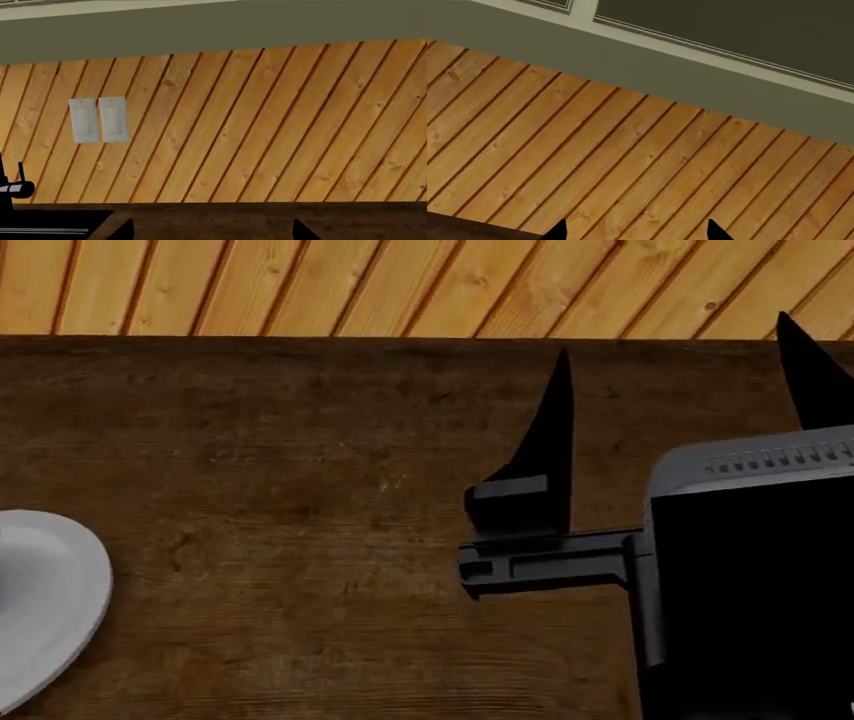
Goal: Place all breads on the cutting board.
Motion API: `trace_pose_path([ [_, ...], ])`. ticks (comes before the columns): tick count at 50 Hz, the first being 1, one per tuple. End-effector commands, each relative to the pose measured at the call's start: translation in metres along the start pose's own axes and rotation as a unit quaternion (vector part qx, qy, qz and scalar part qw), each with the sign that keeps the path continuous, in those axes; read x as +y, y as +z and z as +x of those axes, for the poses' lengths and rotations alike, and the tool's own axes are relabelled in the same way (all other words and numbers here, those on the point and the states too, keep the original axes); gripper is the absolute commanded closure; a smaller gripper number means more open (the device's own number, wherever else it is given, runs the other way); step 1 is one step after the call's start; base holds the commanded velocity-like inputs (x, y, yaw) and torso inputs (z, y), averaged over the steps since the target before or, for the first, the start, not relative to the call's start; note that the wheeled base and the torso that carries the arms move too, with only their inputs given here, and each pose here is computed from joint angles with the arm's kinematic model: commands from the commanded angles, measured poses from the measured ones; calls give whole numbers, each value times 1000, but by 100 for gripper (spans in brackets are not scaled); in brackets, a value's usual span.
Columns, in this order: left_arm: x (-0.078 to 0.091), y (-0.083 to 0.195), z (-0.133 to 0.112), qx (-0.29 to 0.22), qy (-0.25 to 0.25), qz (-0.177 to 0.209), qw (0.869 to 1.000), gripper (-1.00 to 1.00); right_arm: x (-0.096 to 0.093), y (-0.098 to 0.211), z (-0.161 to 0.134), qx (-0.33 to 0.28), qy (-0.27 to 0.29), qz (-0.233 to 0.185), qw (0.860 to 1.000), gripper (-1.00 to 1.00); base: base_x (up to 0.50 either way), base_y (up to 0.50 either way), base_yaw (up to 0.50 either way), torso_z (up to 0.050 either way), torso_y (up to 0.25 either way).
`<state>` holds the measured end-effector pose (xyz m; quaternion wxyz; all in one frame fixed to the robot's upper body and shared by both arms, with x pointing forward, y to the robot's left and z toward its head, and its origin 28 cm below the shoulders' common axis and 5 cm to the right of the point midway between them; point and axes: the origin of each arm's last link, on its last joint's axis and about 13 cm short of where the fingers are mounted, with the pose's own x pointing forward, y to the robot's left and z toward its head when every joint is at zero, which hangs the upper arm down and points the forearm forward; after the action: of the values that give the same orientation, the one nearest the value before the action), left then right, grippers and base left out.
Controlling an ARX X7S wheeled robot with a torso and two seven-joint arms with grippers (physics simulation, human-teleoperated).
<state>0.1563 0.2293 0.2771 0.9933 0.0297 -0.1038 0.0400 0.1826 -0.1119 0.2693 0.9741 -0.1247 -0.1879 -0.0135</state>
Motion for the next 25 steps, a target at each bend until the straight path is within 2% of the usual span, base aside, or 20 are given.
trace_pose_path([
  [1,0,0,0,0,0,-1,1000,-100,0,0,0,0,-3,4,1000,-100,289,15,0,0,0],
  [25,1,-2,-2,2,2,-1,1000,-100,1,-2,-1,3,3,6,1000,-100,294,47,0,0,1],
])
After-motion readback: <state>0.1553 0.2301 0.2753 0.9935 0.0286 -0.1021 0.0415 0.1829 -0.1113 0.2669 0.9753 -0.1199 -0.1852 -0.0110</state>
